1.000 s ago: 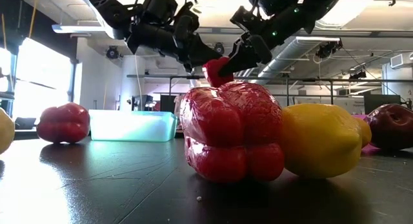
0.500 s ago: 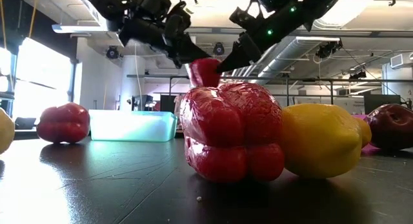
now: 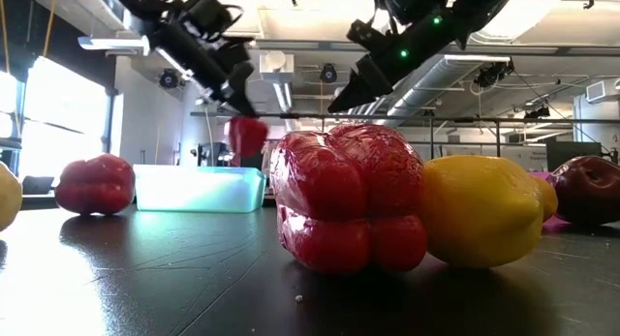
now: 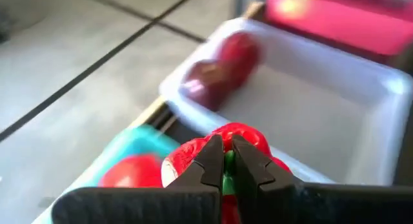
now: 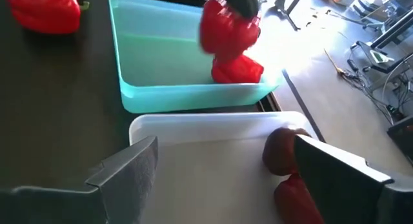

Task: Sort produce into baskets
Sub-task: Put the bell pepper into the green bin, then put the apple into the white bin

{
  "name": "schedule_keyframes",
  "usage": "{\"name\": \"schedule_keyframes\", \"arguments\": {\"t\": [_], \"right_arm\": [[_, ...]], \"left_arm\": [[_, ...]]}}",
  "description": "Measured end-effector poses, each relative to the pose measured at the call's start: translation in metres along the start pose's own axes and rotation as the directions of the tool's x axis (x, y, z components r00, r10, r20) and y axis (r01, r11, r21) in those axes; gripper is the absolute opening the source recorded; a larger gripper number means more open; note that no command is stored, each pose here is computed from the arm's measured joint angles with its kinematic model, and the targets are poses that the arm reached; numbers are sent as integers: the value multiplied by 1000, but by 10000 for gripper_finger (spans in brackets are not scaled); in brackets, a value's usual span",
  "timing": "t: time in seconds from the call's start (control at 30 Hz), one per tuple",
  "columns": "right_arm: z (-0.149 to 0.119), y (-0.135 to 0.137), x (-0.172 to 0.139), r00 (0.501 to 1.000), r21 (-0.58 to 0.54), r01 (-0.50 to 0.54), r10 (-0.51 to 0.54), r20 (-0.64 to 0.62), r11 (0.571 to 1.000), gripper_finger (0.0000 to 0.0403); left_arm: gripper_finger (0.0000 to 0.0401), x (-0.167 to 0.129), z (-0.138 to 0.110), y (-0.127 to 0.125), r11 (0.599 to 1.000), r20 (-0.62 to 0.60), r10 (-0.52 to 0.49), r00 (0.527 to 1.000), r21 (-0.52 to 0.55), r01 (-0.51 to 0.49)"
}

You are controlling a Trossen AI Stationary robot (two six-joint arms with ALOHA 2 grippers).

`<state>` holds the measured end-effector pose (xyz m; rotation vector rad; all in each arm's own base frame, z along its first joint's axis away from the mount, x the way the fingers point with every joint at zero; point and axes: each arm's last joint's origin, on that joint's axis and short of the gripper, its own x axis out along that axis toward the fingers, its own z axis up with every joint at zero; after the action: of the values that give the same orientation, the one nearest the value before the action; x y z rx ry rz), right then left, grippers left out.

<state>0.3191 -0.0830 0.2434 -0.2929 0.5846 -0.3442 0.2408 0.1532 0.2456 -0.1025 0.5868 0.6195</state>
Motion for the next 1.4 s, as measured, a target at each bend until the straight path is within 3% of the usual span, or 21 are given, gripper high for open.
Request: {"name": "schedule_keyframes", "arguments": {"t": [0.27, 0.5, 0.7, 1.07, 1.4], "right_arm": [[-1, 1, 0, 1000, 0, -7, 7, -12, 1000, 348], [-1, 0, 0, 1000, 12, -6, 6, -7, 1000, 348], [-1, 1, 0, 1000, 27, -7, 7, -7, 1000, 348], [-1, 1, 0, 1000, 43, -7, 8, -9, 999, 348], [-1, 1, 0, 1000, 43, -8, 8, -10, 999, 348]], "left_arm": [[0, -17, -31, 48, 961, 85, 193, 978, -219, -170], [0, -13, -52, 75, 923, 11, 275, 961, -285, -260], [0, 2, -65, 85, 923, -43, 225, 973, -311, -227], [8, 27, -85, 99, 916, -125, 240, 963, -299, -267], [104, 28, -86, 97, 928, -136, 236, 962, -263, -265]]}}
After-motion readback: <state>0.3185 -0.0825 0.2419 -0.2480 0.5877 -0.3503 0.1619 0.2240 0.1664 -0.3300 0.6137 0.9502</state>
